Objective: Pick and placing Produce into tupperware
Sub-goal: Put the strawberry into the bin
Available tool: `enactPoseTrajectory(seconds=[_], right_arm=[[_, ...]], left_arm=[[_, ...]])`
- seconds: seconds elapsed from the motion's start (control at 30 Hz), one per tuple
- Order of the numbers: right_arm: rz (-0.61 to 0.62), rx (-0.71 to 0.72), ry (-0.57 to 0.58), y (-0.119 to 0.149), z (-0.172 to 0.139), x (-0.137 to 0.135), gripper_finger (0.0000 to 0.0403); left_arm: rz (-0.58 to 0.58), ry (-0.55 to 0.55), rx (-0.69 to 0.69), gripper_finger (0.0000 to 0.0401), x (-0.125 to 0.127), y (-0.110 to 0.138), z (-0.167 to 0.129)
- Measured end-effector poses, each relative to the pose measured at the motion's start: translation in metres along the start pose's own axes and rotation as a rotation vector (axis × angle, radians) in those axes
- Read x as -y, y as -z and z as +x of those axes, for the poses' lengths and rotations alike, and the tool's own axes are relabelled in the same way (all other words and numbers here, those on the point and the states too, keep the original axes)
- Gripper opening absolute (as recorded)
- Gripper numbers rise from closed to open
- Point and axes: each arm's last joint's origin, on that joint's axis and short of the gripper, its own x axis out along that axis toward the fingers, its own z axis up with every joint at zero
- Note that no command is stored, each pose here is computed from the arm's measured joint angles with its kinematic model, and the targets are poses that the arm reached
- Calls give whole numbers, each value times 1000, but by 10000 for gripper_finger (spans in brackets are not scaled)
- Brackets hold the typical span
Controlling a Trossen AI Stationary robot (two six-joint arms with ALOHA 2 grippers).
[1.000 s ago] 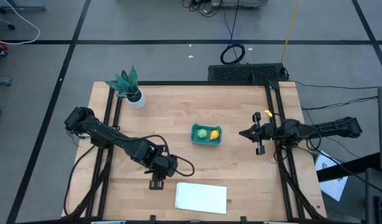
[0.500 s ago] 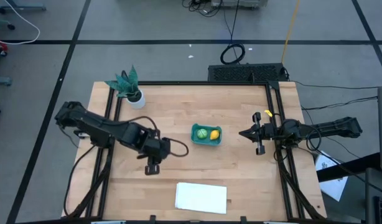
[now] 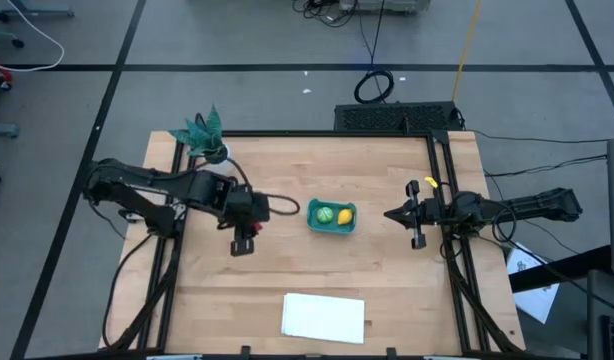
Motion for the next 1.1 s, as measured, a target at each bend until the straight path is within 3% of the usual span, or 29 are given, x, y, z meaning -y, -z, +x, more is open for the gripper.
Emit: enactPoseTrajectory(seconds=[0.27,1.1], right_arm=[[-2,-3,0,0,0,0,0],[-10,-3,0,0,0,0,0]], left_arm=[[-40,-21,14,134,-18,-2,-4],[-75,75,184,134,-58,-25,-6]])
